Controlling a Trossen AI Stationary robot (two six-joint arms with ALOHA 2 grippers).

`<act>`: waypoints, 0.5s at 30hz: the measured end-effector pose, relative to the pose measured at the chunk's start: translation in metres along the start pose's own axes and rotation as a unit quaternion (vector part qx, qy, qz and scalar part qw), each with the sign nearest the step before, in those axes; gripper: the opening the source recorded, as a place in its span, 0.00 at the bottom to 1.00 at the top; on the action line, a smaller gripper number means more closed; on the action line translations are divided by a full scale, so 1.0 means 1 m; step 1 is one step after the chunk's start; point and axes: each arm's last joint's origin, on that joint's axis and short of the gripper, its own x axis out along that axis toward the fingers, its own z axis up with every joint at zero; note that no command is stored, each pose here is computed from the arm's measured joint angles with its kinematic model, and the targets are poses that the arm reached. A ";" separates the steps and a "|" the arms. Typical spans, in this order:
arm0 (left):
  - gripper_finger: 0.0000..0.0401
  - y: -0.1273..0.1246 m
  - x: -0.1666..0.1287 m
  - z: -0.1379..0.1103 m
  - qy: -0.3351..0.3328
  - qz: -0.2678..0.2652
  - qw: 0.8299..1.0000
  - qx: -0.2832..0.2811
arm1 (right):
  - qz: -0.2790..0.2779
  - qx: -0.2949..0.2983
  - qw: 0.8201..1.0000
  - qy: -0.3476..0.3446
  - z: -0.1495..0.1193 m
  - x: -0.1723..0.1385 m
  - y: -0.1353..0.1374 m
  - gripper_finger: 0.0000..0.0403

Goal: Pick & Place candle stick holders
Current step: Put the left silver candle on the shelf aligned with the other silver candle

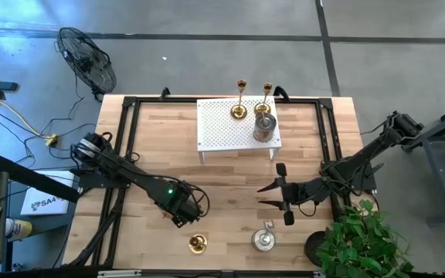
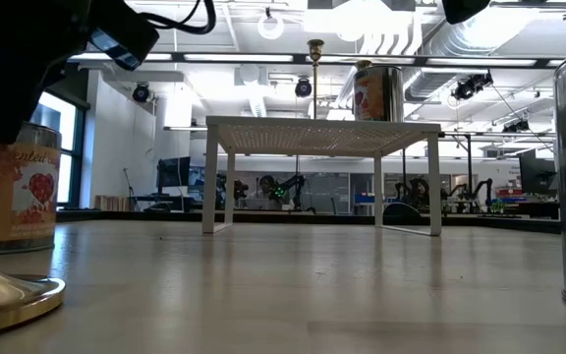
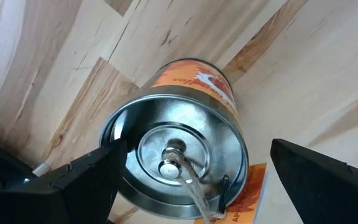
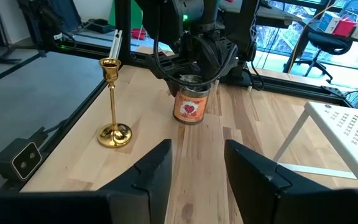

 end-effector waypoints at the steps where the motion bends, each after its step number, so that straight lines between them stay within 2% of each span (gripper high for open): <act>1: 0.97 0.000 0.000 0.000 0.000 0.000 1.000 0.000 | 0.000 0.000 1.000 0.000 0.000 0.000 0.000 0.35; 15: 0.97 0.000 0.000 0.001 -0.010 0.002 1.000 0.001 | 0.000 -0.002 1.000 0.004 -0.001 0.000 0.000 0.35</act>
